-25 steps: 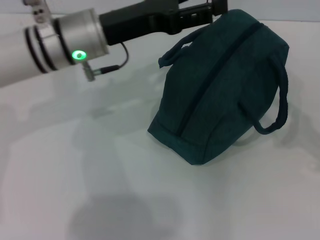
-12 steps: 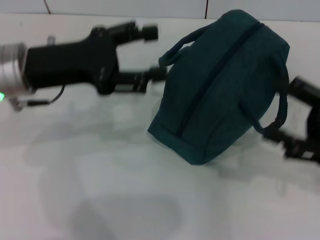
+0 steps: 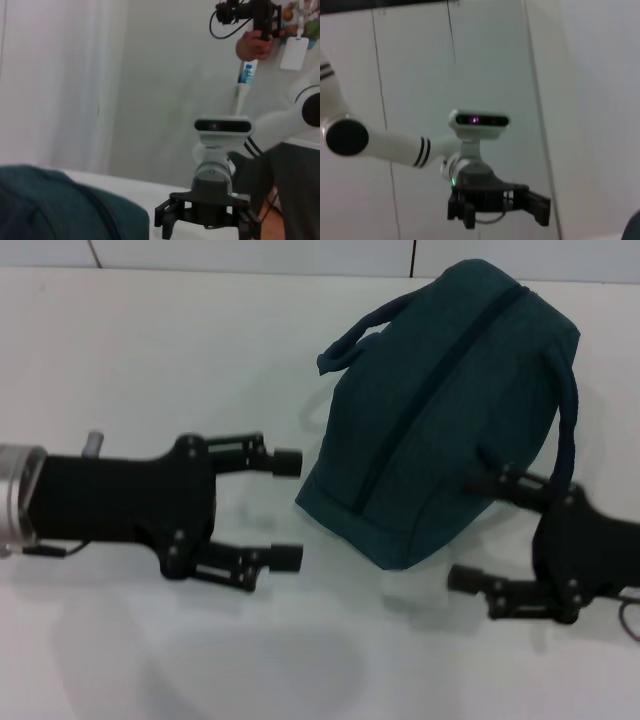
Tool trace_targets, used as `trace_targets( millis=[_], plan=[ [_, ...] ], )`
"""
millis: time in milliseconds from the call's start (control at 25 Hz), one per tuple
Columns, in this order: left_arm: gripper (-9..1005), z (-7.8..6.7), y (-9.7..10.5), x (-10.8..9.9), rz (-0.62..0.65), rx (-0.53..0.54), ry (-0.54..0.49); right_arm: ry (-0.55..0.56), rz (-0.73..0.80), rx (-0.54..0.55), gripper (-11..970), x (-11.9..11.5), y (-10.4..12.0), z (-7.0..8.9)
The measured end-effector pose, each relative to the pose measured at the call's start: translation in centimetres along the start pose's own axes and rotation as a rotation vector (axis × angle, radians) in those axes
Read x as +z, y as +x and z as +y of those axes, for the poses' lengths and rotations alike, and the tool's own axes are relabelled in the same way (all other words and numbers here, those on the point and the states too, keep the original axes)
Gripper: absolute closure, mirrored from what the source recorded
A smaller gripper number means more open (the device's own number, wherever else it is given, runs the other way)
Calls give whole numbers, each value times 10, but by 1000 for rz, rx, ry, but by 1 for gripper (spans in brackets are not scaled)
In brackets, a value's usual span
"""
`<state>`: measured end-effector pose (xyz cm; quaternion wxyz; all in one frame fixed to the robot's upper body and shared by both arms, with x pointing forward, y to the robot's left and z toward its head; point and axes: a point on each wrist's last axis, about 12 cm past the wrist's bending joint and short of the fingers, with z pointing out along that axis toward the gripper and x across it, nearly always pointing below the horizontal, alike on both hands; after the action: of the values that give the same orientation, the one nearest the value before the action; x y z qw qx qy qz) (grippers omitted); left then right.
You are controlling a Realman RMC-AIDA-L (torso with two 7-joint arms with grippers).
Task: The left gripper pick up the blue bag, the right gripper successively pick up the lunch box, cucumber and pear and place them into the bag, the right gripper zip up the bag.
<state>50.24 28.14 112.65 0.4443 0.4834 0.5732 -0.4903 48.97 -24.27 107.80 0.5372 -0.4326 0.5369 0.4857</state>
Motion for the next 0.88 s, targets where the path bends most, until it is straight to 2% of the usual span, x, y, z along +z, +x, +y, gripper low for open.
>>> trace_targets(
  millis=[320, 880],
  plan=[
    [104, -13, 20, -8, 17, -42, -19, -13, 68, 17, 84, 9, 11, 2],
    [104, -19, 28, -12, 13, -57, -41, -7, 65, 17, 84, 8, 11, 1]
  ],
)
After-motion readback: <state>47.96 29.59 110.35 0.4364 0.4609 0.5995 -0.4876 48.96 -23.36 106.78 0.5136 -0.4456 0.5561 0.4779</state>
